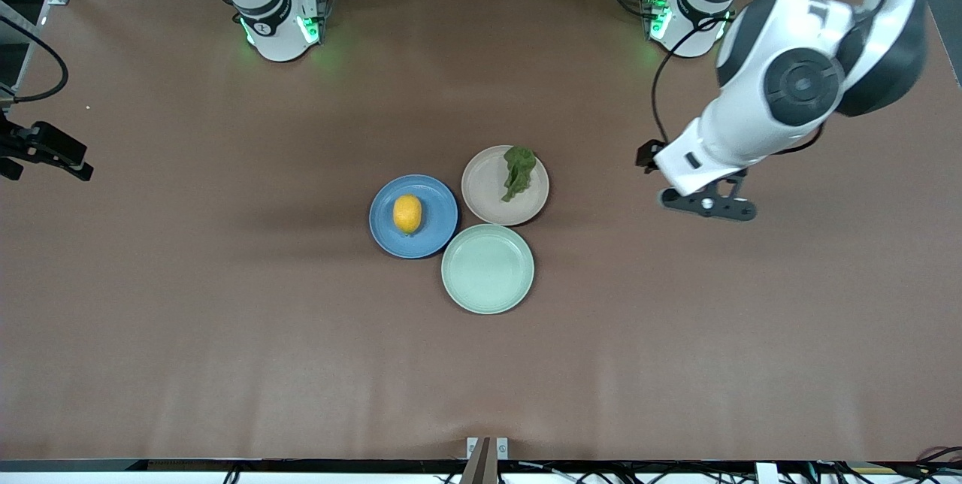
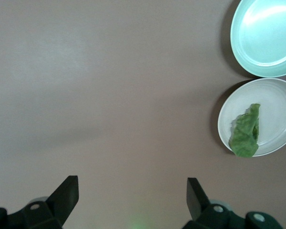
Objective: Pick lemon and lettuce from blue and beige plates
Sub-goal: 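Move the left gripper toward the beige plate with the lettuce leaf, then lower the left gripper to the lettuce while the right gripper reaches the lemon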
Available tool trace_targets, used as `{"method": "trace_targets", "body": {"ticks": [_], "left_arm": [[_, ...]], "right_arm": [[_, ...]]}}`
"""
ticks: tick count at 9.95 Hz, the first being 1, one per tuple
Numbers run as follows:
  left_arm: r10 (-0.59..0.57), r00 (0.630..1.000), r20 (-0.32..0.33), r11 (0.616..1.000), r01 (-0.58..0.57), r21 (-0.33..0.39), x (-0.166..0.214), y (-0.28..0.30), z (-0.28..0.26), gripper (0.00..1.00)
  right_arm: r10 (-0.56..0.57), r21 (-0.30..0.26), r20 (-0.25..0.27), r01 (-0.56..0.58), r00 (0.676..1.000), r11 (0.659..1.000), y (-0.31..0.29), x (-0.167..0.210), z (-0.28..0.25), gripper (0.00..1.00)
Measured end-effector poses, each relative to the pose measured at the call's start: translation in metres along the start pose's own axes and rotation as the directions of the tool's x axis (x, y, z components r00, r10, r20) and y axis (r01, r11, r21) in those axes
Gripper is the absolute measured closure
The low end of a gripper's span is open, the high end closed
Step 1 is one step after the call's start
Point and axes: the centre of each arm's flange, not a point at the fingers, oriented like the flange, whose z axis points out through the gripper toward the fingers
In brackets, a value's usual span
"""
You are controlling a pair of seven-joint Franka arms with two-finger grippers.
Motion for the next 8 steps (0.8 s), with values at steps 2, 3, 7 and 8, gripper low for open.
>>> {"method": "trace_targets", "body": {"ticks": [2,3,7,8], "left_arm": [[0.015,1.0,0.0,1.0,-0.015,-0.002,0.01,0.011,0.007,0.0],[0.022,1.0,-0.008,1.0,-0.022,-0.004,0.013,0.015,0.005,0.0],[0.023,1.0,0.016,1.0,-0.023,-0.004,0.023,0.017,0.019,0.0],[0.029,0.998,0.056,1.0,-0.029,-0.002,0.031,0.022,0.044,0.0]], "right_arm": [[-0.02,0.002,0.018,0.02,1.0,1.0,-0.012,0.001,0.005,0.0],[-0.034,0.003,0.03,0.034,0.999,0.999,-0.02,0.003,0.012,0.0],[-0.108,0.008,0.087,0.107,0.99,0.994,-0.068,0.015,0.047,0.0],[-0.127,0.009,0.101,0.127,0.987,0.992,-0.081,0.017,0.057,0.0]]}}
